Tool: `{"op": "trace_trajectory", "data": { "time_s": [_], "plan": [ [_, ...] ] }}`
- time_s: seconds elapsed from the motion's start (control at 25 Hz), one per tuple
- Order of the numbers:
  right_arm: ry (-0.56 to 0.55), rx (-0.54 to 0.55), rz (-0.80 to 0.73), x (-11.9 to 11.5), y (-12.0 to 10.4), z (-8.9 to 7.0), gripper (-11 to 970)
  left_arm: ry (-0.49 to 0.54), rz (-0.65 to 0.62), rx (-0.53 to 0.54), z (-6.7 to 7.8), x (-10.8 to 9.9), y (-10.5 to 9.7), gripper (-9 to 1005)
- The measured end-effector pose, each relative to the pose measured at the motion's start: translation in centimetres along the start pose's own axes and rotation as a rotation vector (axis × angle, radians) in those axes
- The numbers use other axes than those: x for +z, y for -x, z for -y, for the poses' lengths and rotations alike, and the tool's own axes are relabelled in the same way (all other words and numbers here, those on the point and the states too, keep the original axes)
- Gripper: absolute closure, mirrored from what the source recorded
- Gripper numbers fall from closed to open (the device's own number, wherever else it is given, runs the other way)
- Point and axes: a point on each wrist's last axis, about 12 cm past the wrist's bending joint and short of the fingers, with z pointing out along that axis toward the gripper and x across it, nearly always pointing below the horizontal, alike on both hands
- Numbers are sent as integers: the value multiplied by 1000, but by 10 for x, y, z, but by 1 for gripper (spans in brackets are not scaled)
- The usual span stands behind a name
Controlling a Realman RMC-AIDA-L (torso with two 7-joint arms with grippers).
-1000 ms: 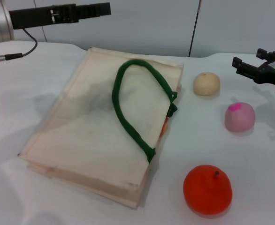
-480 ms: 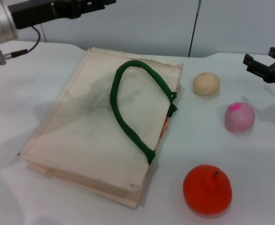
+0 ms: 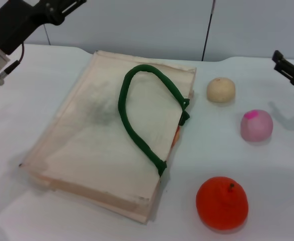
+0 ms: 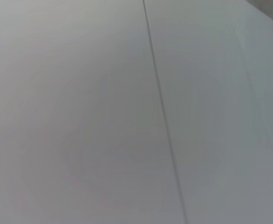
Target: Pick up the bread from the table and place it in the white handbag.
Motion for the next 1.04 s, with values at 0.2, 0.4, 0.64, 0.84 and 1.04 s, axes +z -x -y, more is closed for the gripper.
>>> {"op": "trace_trajectory", "data": {
  "time_s": [0.2, 0.4, 0.64, 0.84, 1.04],
  "plan": [
    [-84, 2, 119, -18, -3, 0, 65, 176, 50, -28, 3, -3, -14, 153],
    [-162, 35, 182, -26, -4, 2, 65, 377, 20, -124, -1, -5, -32, 153],
    [-192, 60, 185, -30, -8, 3, 65, 481, -28, -209, -1, -2, -46, 153],
    [-229, 86, 192, -35, -11, 5, 65, 485, -27, -216, -1, -4, -46, 153],
    [-230, 87, 192, -35, -11, 6, 65, 479, -28, -215, 0, -4, -46, 153]
  ]
}}
